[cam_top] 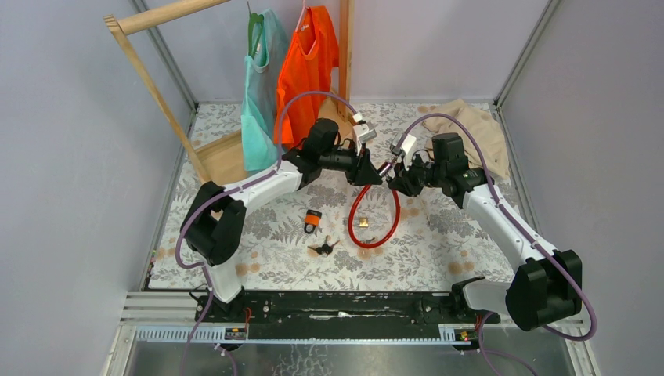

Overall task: Lock with the key
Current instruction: Lock the lock.

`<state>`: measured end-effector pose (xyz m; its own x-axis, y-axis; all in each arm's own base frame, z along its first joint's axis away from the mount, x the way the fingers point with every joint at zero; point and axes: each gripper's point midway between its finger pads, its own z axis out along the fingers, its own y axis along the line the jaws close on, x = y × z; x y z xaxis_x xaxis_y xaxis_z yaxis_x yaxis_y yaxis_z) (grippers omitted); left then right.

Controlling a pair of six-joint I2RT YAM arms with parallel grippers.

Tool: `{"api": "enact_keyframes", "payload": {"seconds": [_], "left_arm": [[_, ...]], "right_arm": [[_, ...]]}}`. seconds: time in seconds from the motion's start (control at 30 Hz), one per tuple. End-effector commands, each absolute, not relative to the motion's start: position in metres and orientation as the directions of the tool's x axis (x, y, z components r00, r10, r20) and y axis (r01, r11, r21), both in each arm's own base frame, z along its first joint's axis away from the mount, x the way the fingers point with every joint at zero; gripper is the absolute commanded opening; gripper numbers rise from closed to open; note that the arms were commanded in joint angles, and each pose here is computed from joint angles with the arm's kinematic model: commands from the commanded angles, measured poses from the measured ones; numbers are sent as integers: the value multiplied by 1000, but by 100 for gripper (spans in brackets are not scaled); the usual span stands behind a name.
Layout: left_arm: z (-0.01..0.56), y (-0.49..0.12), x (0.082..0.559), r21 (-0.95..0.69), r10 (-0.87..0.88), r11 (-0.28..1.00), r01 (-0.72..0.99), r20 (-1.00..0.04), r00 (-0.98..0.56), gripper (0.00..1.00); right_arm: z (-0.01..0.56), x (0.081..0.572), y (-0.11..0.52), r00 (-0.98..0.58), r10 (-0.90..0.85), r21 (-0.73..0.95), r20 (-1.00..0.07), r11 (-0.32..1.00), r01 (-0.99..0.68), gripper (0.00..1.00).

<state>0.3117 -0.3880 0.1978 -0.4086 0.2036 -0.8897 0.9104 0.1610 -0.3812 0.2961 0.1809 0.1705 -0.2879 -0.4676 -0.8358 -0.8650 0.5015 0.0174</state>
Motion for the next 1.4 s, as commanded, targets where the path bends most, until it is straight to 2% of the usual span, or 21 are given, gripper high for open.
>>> {"api": "enact_keyframes", "payload": {"seconds": [0.0, 0.53, 0.87, 1.1, 1.37], "left_arm": [[218, -394, 311, -282, 197, 140, 949, -932, -305, 0], [199, -393, 317, -169, 288, 250, 953, -927, -240, 0], [177, -384, 320, -78, 336, 311, 947, -923, -186, 0], [169, -382, 311, 20, 386, 306, 952, -917, -105, 0], [166, -398, 294, -28, 375, 256, 966, -919, -126, 0]], "right_arm": [[197, 301, 192, -239, -437, 0, -867, 480, -877, 0], [225, 313, 183, -226, -468, -59, -855, 520, -852, 0], [217, 317, 181, -221, -466, -76, -857, 539, -839, 0], [217, 321, 182, -188, -463, -104, -866, 535, -839, 0], [203, 313, 196, -168, -421, -60, -891, 478, -876, 0]]}}
